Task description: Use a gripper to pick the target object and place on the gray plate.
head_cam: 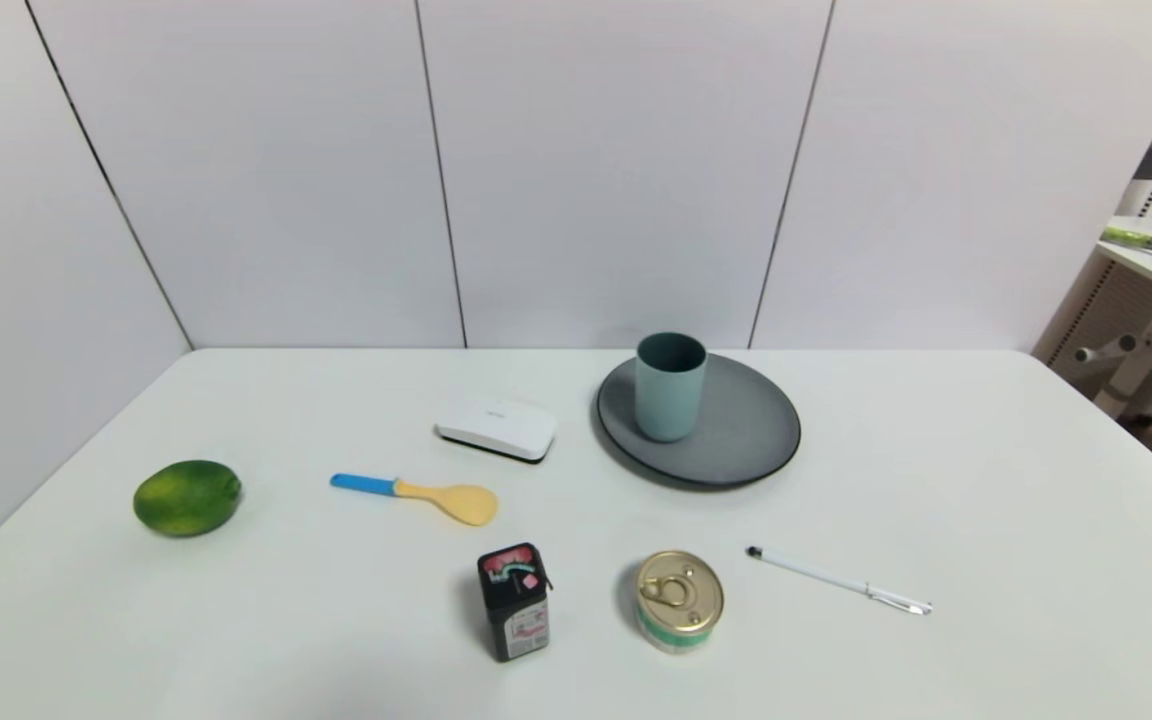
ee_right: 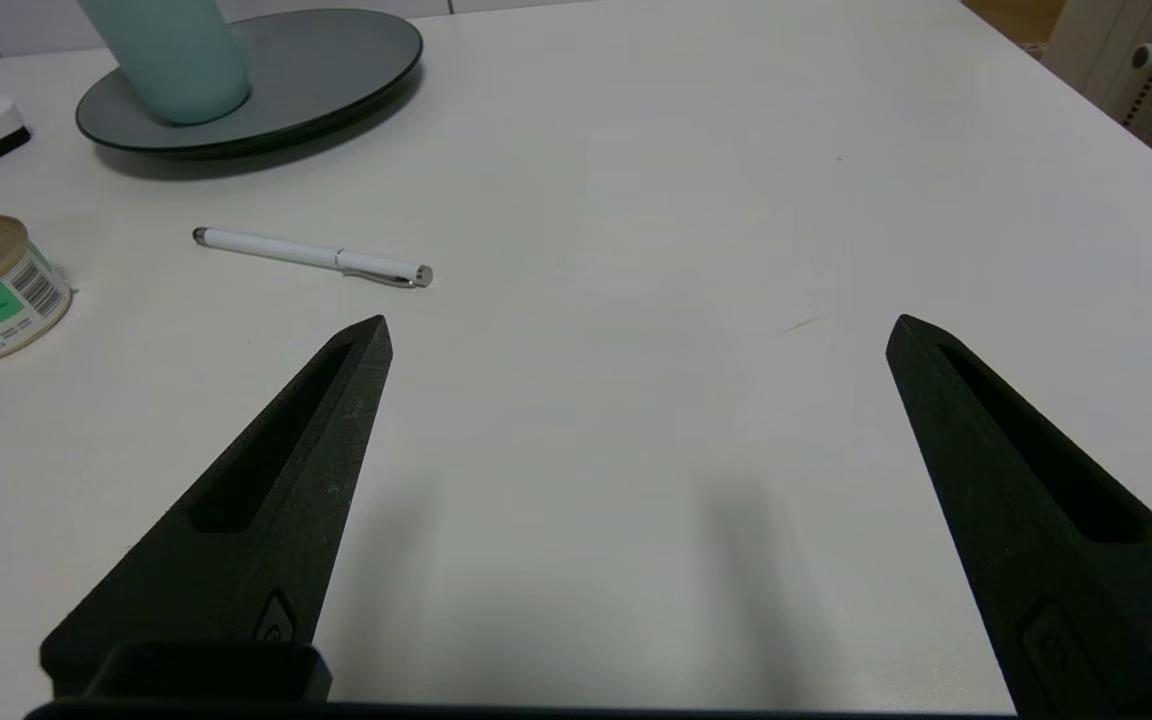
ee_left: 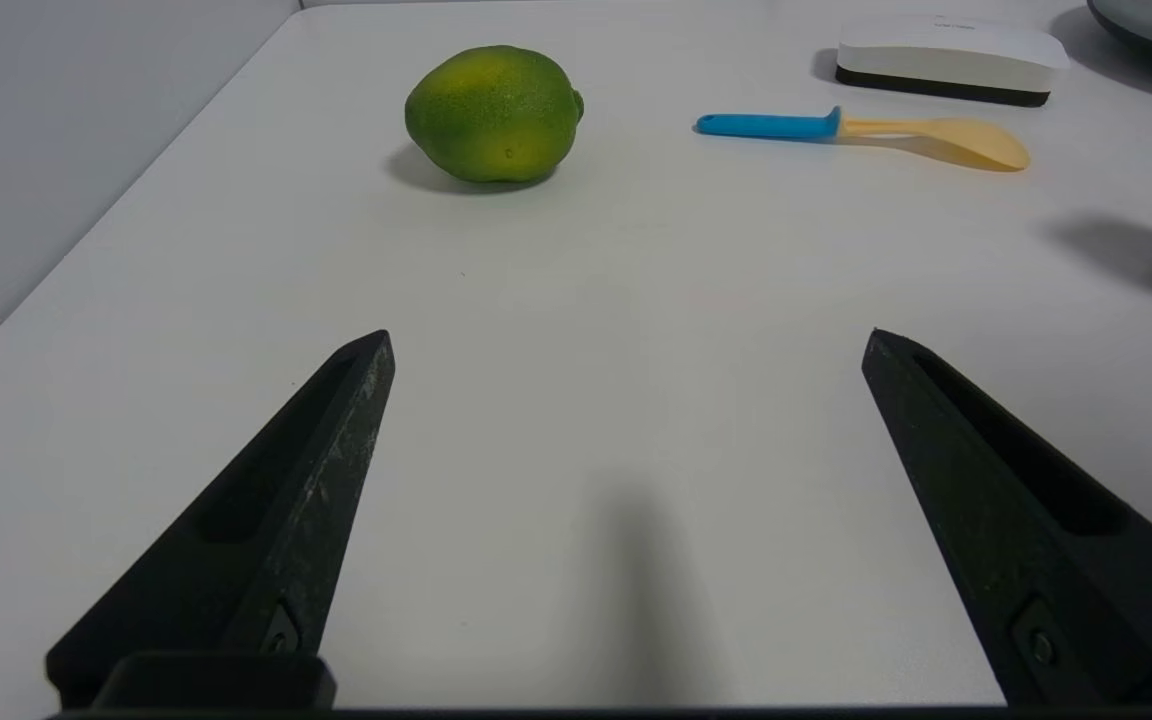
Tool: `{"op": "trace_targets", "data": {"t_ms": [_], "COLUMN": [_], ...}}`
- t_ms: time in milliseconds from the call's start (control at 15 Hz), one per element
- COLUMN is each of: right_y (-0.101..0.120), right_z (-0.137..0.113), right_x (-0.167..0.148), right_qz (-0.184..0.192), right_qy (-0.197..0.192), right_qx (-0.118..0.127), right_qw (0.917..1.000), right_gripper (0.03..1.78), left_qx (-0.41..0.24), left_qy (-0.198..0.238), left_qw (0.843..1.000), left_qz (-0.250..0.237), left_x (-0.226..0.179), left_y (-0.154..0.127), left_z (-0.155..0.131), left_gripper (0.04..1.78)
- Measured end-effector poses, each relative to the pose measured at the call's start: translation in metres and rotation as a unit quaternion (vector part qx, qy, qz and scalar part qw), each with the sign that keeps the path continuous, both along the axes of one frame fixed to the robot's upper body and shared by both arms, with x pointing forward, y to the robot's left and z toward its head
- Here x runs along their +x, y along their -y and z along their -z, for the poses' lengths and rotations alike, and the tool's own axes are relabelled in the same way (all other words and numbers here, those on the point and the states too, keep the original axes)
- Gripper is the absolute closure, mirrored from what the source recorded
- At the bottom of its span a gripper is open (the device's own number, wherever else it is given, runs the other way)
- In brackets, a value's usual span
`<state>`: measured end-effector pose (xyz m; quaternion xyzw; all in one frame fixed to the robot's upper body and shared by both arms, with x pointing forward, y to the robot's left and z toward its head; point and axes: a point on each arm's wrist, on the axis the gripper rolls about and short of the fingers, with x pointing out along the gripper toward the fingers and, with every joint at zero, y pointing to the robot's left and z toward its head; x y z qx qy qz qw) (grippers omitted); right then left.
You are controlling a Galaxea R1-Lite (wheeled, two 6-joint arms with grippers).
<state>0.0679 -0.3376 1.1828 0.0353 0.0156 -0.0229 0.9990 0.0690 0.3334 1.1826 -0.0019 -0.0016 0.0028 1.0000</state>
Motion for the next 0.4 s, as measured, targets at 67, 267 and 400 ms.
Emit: {"op": "trace_targets", "data": {"t_ms": [67, 267, 400], "right_y": [0.0, 0.0, 0.0], "right_z": [0.0, 0.0, 0.0], "right_x": [0.0, 0.0, 0.0], "right_qz": [0.0, 0.0, 0.0], "right_qy": [0.0, 0.0, 0.0], "right_qx": [0.0, -0.001, -0.001], "right_qw": [1.0, 1.0, 1.0], "right_gripper": [0.1, 0.1, 0.1], "left_qx": [0.0, 0.0, 0.0], "left_qy": [0.0, 0.0, 0.0], "left_qw": [1.0, 1.0, 1.0], "left_qz": [0.0, 0.0, 0.0], "left_x": [0.0, 0.0, 0.0], "left_y": [0.0, 0.0, 0.0], "left_z": [0.0, 0.0, 0.0], "left_gripper": [0.13, 0.13, 0.13]}}
